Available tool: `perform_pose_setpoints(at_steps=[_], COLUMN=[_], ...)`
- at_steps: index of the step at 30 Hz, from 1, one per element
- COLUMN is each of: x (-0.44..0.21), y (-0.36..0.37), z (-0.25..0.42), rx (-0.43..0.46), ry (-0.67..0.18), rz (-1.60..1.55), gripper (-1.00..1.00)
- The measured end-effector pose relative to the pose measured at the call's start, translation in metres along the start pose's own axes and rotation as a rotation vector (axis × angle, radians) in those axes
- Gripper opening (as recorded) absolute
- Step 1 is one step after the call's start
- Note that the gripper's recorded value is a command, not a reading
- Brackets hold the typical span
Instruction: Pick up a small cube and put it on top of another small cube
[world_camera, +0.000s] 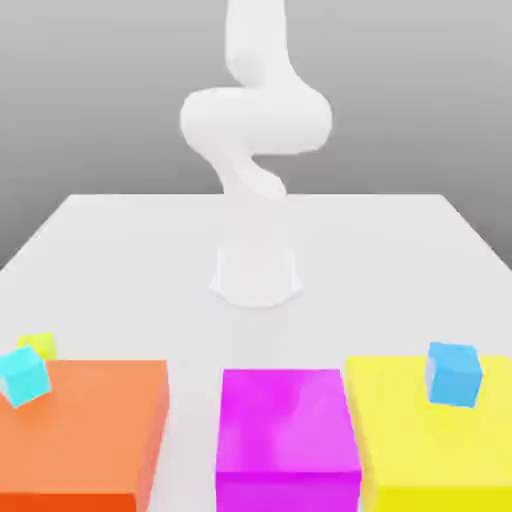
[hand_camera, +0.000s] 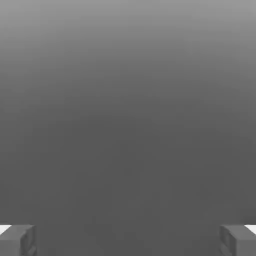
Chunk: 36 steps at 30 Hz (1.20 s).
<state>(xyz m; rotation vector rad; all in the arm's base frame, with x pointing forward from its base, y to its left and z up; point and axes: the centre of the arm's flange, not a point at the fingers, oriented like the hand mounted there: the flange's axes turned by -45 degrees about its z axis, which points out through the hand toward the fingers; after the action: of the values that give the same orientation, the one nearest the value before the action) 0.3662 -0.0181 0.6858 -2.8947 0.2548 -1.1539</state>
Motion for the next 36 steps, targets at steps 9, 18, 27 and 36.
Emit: perform_pose_setpoints(at_steps=[9, 18, 27, 36], x=[-0.02, -0.074, -0.162, -0.275], y=[0.082, 0.18, 0.274, 0.35], z=[0.108, 0.191, 0.246, 0.272], rx=[-0.194, -0.396, -0.61, -0.842], ry=[-0.11, -0.165, -0.174, -0.134], rz=[0.528, 1.06, 1.597, 2.149], gripper=[0.0, 0.0, 0.0, 0.0])
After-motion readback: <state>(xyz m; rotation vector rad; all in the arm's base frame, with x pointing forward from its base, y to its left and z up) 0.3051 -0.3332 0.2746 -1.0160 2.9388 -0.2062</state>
